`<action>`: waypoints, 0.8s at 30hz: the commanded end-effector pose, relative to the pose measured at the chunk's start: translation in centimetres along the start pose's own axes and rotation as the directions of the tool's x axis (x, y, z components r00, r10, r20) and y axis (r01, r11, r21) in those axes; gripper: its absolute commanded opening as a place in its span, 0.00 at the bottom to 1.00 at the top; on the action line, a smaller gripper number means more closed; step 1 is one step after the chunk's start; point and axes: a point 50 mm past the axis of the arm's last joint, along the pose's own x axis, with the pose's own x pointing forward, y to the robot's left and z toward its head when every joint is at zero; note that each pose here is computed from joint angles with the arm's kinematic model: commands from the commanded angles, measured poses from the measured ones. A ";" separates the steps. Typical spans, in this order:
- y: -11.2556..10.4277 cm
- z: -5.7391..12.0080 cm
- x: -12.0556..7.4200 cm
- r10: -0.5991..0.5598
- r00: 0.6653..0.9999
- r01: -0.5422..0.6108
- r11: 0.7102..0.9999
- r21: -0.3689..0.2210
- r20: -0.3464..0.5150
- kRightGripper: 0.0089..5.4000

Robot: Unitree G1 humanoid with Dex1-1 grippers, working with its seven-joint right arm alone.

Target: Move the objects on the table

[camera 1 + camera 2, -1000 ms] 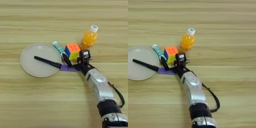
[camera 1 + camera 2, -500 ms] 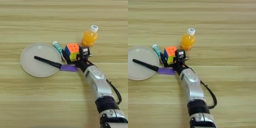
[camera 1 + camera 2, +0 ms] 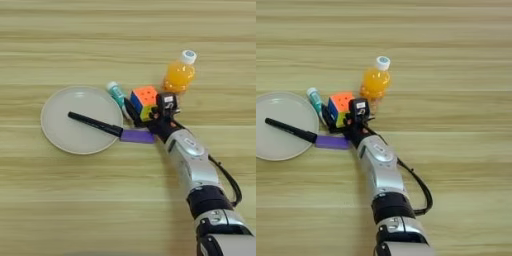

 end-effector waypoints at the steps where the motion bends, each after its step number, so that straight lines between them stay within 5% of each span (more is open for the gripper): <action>1: -0.2 3.3 1.5 0.007 0.993 -0.001 0.998 -0.056 0.115 0.79; 9: -0.3 3.4 1.4 0.005 0.993 0.002 0.998 -0.061 0.120 0.64; 24: -1.6 5.4 -2.4 -0.015 0.982 0.032 0.995 -0.092 0.186 0.63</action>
